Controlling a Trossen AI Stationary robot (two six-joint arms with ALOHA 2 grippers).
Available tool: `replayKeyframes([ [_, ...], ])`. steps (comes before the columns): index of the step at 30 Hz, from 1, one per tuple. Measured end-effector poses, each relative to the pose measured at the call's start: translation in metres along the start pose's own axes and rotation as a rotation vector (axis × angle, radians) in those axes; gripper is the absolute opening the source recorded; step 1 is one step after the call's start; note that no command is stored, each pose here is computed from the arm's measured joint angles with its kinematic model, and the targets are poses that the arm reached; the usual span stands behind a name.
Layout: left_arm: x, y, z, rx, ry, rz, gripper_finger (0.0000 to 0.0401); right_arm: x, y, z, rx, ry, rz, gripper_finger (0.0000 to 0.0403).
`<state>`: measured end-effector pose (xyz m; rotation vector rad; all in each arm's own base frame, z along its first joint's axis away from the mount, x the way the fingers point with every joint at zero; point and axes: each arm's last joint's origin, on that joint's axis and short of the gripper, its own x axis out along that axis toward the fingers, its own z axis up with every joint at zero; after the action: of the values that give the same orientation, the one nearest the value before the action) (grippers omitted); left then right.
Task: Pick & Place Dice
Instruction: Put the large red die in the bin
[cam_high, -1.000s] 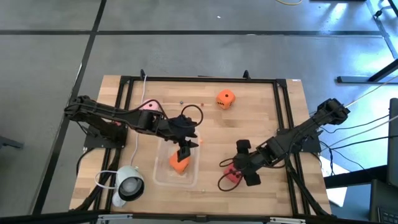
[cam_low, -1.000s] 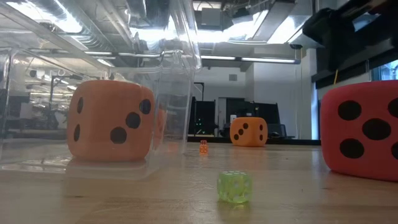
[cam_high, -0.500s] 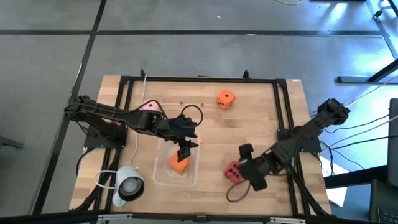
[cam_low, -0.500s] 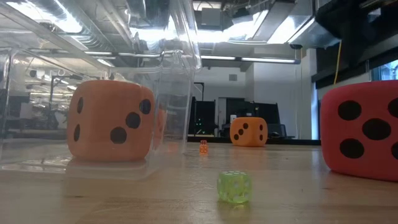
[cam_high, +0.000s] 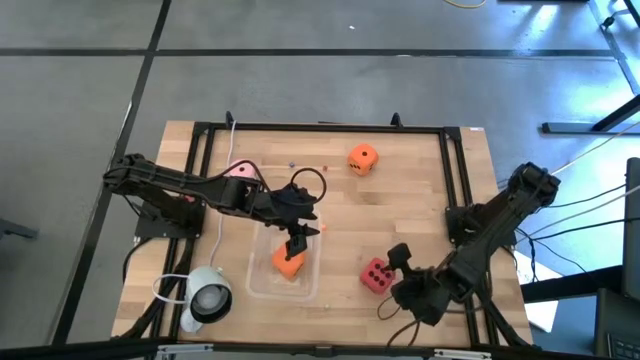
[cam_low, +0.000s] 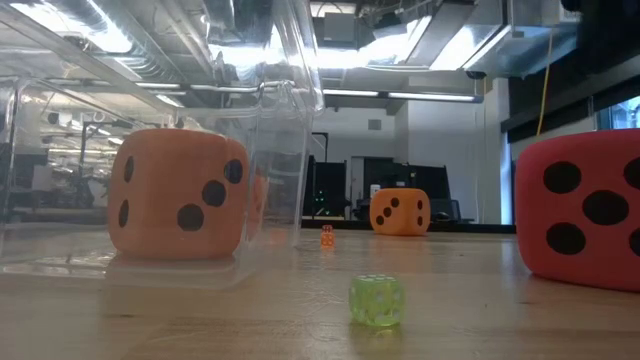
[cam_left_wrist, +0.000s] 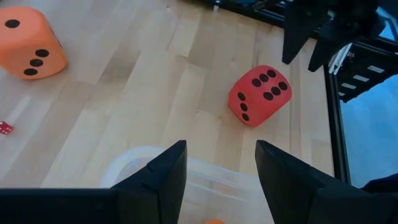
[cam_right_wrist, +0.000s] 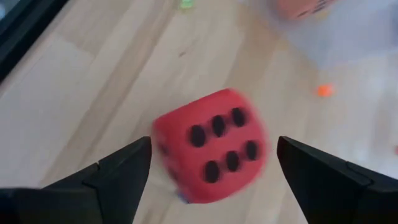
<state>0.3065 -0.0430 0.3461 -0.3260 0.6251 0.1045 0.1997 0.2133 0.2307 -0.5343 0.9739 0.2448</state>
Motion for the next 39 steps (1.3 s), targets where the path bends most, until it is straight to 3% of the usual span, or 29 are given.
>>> replayKeyframes([
  [7,0.000,0.000,0.000,0.001,0.000,0.001,0.0182,0.022,0.019,-0.004,-0.025,0.081,0.022,0.0346],
  [23,0.000,0.000,0.000,0.003,-0.005,0.010,0.0182,0.061,0.017,-0.003,-0.097,0.153,-0.094,0.0346],
  [29,0.000,0.000,0.000,0.003,-0.004,0.010,0.0182,0.078,0.017,-0.003,-0.042,0.175,-0.136,0.0342],
  [39,0.000,0.000,0.000,0.003,-0.004,0.009,0.0182,0.081,0.016,0.000,0.154,0.144,-0.147,0.0294],
])
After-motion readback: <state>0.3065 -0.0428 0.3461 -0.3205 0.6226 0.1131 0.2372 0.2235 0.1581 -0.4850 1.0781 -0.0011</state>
